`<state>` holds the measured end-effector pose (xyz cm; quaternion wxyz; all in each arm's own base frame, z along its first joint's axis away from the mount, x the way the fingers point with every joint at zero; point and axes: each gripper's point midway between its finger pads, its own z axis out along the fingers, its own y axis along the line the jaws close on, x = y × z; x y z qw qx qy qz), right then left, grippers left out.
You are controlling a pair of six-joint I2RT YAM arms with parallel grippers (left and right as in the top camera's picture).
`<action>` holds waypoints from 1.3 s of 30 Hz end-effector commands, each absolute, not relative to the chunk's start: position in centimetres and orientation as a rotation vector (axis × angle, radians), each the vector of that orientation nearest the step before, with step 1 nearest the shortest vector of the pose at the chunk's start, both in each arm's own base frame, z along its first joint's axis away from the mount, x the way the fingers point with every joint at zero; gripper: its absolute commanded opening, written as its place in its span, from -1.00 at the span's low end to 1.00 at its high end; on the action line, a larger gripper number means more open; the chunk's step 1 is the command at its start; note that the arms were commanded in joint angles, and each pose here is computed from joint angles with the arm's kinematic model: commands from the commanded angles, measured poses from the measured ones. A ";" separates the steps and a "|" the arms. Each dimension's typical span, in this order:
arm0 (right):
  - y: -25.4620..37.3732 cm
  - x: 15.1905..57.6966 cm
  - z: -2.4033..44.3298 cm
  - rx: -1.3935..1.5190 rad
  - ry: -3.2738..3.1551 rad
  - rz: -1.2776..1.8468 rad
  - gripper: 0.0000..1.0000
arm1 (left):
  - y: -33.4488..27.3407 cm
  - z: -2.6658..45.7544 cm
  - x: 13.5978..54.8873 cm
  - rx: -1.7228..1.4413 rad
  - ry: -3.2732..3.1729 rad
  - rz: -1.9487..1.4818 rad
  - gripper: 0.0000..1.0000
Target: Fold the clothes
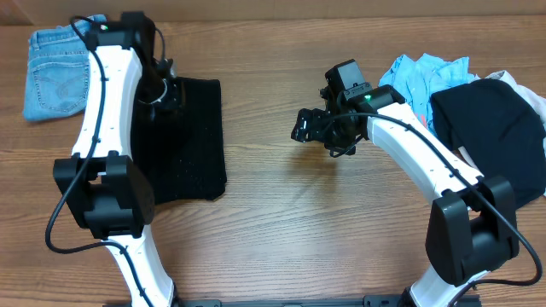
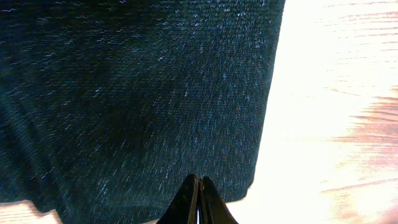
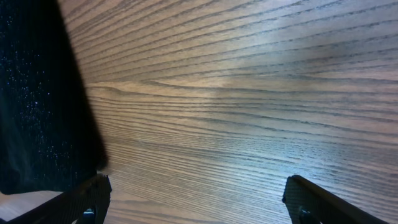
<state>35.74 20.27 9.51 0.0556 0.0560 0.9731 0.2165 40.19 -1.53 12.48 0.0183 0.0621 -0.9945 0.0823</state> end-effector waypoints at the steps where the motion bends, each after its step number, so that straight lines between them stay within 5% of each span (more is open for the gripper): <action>1: 20.2 36.2 10.9 0.161 2.912 0.662 0.87 | -1.8 10.5 39.8 0.172 -3.083 0.285 -0.92; 8: 20.2 36.2 10.9 0.161 2.911 0.662 0.86 | -1.7 7.0 39.9 0.175 -3.091 0.281 -0.92; 15: 20.2 36.2 10.9 0.161 2.912 0.662 0.87 | -1.3 2.9 39.2 0.182 -3.096 0.261 -0.69; 20: 20.2 36.1 10.8 0.162 2.914 0.661 0.87 | -1.0 7.2 40.7 0.182 -3.132 0.254 -0.78; 21: 20.2 36.2 10.9 0.161 2.911 0.662 0.87 | -1.0 9.8 41.4 0.182 -3.157 0.257 -0.72; 23: 20.2 36.2 10.9 0.161 2.911 0.662 0.87 | -0.9 13.3 42.0 0.181 -3.191 0.261 -0.27; 24: 20.2 36.2 10.9 0.161 2.911 0.663 0.88 | -0.8 14.6 42.1 0.202 -3.204 0.261 0.78; 25: 20.5 36.0 11.0 0.156 2.914 0.688 0.96 | -0.5 15.5 42.4 0.263 -3.214 0.266 1.00; 39: 23.2 35.3 12.0 0.070 2.899 0.865 0.97 | 15.7 17.2 41.9 1.328 -3.015 0.614 1.00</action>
